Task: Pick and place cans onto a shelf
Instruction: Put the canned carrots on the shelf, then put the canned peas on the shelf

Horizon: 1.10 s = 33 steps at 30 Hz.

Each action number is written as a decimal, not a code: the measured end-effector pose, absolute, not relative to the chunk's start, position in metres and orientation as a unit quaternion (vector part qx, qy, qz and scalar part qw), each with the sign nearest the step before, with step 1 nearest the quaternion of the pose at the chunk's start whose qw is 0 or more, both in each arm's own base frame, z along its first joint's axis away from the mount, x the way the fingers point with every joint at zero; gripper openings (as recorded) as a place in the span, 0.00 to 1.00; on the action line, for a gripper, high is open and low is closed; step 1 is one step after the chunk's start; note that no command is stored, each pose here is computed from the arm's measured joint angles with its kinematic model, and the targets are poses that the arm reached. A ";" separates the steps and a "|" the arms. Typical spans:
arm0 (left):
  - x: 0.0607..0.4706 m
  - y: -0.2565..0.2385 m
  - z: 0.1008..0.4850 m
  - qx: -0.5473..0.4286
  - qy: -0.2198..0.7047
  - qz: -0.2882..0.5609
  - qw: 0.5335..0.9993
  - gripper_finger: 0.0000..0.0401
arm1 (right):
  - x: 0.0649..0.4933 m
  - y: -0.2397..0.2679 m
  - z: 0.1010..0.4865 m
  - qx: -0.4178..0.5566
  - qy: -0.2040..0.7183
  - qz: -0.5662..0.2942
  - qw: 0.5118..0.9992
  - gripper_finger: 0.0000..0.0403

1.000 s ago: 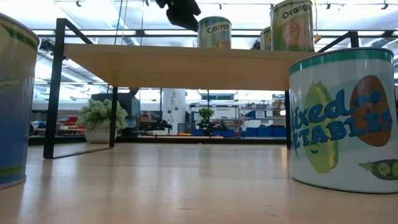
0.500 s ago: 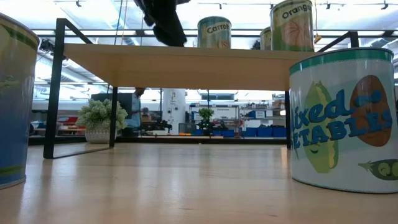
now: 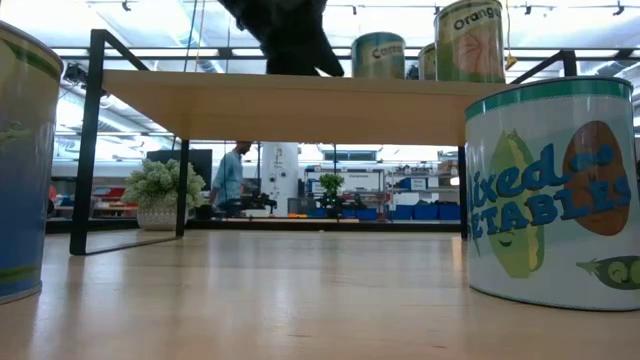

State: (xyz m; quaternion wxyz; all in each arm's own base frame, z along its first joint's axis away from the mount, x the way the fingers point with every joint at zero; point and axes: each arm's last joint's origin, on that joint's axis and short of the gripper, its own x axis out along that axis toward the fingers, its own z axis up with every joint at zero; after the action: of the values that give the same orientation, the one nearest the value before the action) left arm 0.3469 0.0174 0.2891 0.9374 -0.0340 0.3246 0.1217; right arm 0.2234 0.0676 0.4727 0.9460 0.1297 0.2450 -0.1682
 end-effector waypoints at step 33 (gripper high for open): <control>0.345 0.012 0.308 -0.048 0.266 0.094 0.958 0.50 | 0.226 0.071 0.472 0.130 0.249 -0.155 0.947 0.93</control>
State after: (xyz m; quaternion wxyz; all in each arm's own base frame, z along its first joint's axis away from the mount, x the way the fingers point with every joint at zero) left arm 0.3449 0.0117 0.3080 0.9581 -0.0476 0.2663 0.0942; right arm 0.2260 0.0714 0.4716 0.9471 0.1304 0.2491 -0.1549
